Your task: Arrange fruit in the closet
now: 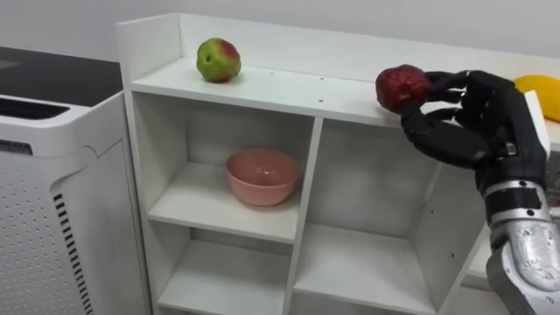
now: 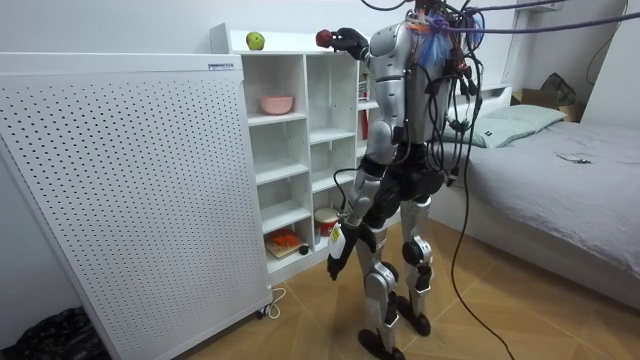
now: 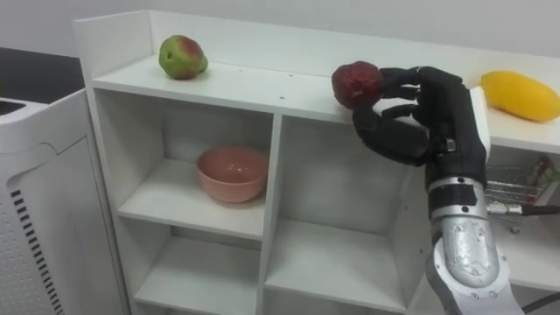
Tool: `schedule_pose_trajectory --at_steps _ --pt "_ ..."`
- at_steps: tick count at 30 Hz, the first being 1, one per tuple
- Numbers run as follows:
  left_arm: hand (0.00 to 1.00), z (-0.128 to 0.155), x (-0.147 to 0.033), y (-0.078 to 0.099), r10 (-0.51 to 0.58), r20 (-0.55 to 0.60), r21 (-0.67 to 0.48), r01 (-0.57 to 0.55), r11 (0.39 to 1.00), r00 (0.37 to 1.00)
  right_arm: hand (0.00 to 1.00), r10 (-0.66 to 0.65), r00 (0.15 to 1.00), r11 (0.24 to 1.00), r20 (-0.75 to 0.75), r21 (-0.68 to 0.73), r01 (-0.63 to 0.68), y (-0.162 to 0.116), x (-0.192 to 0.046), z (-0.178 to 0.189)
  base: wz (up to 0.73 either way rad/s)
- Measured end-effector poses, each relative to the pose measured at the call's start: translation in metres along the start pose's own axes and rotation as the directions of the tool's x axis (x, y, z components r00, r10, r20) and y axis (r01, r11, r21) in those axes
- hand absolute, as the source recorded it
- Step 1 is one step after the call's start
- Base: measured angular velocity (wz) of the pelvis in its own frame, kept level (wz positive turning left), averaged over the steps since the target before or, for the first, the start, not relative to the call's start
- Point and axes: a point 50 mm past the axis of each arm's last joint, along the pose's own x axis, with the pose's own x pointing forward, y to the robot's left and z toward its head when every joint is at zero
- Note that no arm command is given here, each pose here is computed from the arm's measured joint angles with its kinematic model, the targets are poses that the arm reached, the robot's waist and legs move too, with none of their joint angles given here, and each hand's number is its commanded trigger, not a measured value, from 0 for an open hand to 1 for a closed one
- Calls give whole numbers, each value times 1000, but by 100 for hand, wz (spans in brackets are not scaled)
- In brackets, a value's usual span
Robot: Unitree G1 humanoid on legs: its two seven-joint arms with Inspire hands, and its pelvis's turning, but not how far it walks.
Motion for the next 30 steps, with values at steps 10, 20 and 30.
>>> schedule_pose_trajectory --at_steps 10,20,30 --pt "0 0 0 0 1 3 1 -1 1000 1000 100 14 1000 1000 -1 -6 -14 1 -1 0 0" --pt "0 1 0 2 42 11 5 -42 999 999 100 95 991 995 94 -13 -94 11 -16 20 0" --pt "0 0 0 2 51 4 -3 -51 999 999 100 149 981 989 126 0 -150 11 -36 28 -4"
